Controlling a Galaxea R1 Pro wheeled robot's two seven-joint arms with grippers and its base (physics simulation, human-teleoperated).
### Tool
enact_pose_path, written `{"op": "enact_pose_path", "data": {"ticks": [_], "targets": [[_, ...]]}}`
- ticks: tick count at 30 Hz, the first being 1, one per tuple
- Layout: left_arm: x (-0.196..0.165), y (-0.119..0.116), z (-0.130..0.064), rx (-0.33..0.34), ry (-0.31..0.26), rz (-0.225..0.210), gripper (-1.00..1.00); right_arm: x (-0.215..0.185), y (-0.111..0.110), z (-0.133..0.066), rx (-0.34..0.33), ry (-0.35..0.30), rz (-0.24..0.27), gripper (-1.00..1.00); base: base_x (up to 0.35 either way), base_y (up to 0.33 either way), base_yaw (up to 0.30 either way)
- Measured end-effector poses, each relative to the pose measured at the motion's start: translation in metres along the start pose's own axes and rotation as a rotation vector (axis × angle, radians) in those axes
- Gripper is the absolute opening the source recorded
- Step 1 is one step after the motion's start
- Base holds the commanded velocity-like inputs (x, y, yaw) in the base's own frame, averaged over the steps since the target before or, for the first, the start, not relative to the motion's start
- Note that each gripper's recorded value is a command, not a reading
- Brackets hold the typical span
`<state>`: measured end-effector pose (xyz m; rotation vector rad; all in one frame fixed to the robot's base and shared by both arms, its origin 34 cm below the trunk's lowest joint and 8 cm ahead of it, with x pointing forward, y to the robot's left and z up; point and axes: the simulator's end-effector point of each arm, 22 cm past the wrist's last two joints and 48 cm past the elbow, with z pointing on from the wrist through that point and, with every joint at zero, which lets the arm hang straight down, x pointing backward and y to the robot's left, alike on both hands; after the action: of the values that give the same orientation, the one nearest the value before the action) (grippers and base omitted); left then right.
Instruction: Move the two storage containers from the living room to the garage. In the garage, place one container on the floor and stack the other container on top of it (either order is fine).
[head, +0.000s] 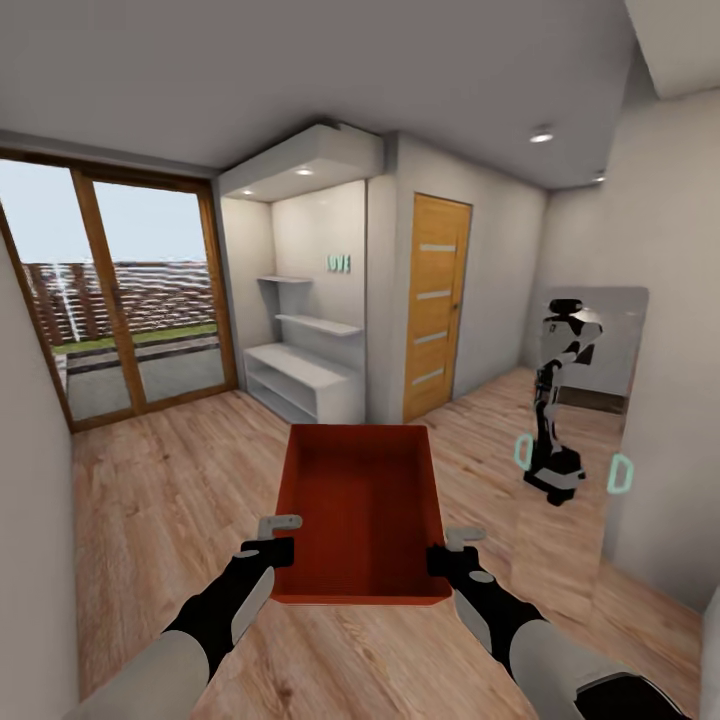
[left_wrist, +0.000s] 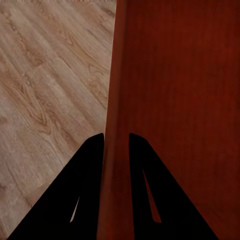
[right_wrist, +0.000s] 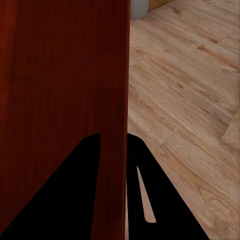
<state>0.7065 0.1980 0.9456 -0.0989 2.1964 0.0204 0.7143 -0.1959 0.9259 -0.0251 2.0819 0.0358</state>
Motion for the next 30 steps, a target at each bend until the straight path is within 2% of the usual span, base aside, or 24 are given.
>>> {"op": "enact_pose_path", "data": {"ticks": [30], "targets": [[0.0001,0.0002,0.0,0.0,0.0,-0.001,-1.0,0.0,0.0002,0.0,0.0,0.001,-0.001,-1.0,0.323,0.0,0.0]]}}
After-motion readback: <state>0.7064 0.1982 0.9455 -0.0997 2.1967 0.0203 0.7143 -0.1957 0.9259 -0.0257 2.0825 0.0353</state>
